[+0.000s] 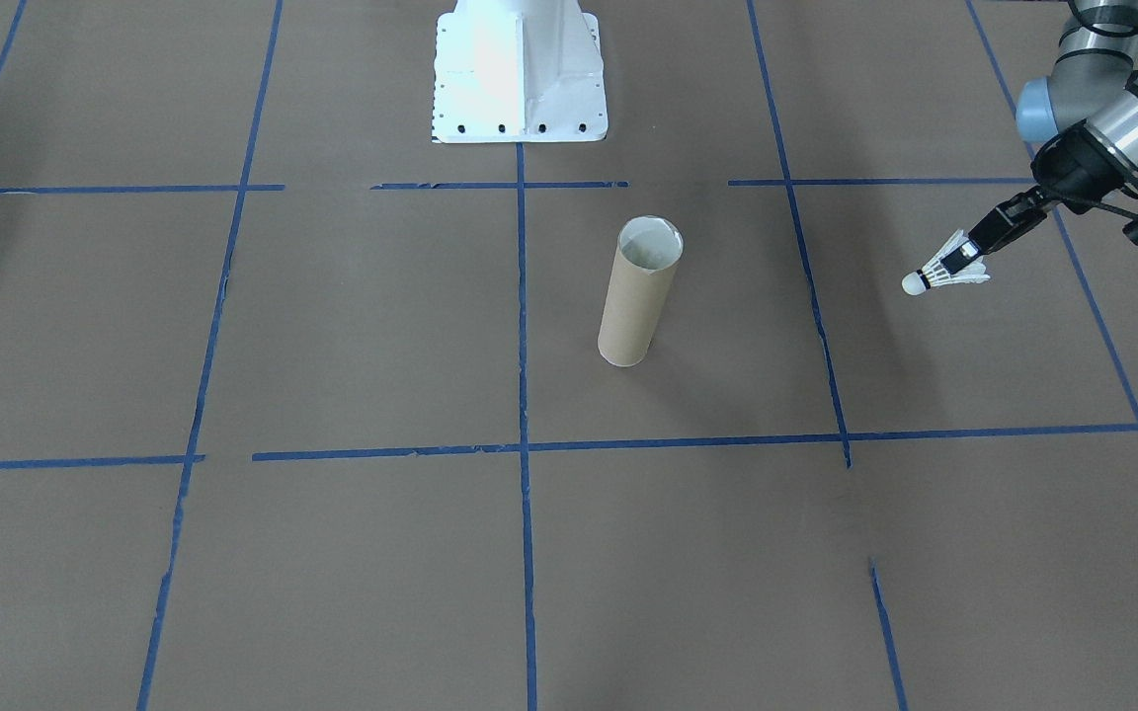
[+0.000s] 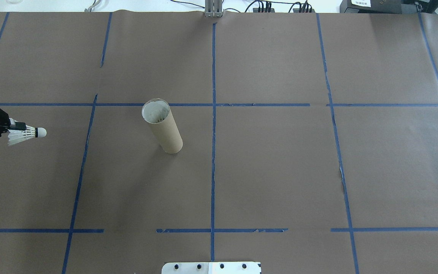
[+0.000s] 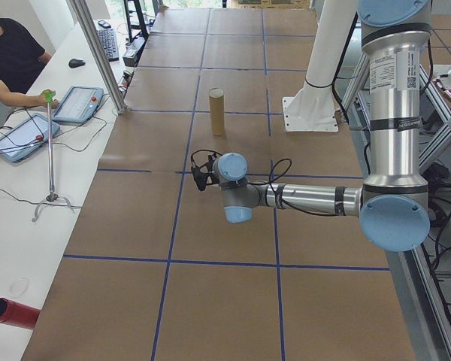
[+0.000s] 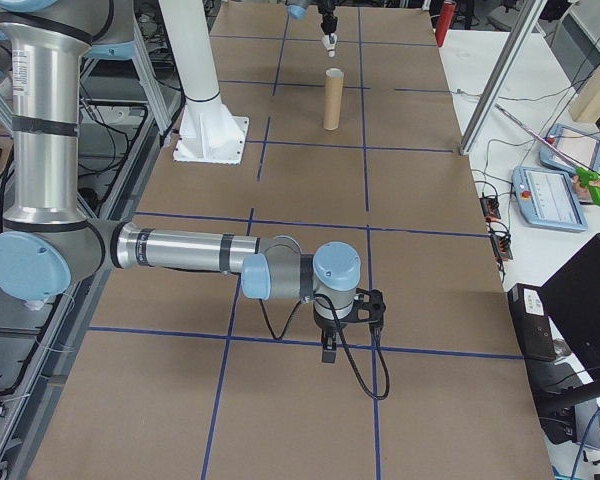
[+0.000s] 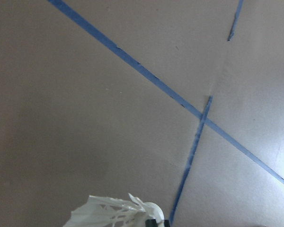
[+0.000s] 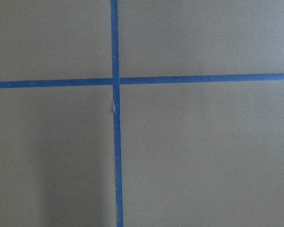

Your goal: Collect badminton balls into bucket

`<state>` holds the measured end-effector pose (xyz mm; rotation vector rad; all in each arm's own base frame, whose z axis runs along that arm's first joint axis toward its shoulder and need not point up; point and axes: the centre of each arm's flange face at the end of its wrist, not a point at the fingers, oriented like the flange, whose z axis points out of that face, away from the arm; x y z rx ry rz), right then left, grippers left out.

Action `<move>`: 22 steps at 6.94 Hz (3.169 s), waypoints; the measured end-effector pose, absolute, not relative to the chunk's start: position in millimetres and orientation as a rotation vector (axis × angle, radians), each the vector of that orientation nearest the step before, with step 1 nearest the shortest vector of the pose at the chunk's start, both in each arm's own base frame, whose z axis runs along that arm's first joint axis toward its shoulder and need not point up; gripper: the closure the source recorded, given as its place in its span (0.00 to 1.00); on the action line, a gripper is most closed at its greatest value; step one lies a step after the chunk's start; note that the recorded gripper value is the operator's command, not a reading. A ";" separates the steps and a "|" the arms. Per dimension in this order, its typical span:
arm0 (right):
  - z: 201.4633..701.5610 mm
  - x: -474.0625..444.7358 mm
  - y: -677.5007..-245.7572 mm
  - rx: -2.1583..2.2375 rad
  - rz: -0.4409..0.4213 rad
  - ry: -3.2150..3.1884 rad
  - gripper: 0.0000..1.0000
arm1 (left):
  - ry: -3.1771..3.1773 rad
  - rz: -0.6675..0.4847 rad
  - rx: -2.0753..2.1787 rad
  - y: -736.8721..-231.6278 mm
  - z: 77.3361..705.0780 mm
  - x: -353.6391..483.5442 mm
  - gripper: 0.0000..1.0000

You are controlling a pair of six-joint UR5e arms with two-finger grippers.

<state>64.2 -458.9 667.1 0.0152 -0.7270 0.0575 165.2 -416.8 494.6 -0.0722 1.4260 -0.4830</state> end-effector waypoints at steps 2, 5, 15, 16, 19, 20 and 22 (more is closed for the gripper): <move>667.1 64.2 -458.9 0.015 0.058 -0.727 0.00 | 1.408 -0.423 -0.064 -408.1 403.6 152.9 1.00; 667.1 64.2 -458.9 0.015 0.058 -0.727 0.00 | 1.373 -0.380 0.020 -400.6 288.1 127.6 1.00; 667.1 64.2 -458.9 0.015 0.058 -0.727 0.00 | 0.967 -0.281 0.158 -396.2 63.7 218.8 1.00; 667.1 64.2 -458.9 0.015 0.058 -0.727 0.00 | 0.914 -0.234 0.164 -393.9 56.4 233.4 1.00; 667.1 64.2 -458.8 0.015 0.058 -0.727 0.00 | 0.663 -0.128 0.173 -394.7 23.4 331.6 1.00; 667.1 64.2 -458.9 0.015 0.057 -0.727 0.00 | 0.608 -0.113 0.180 -394.9 19.2 354.3 1.00; 667.1 64.2 -458.9 0.015 0.058 -0.727 0.00 | 0.541 -0.086 0.219 -402.7 16.2 373.3 1.00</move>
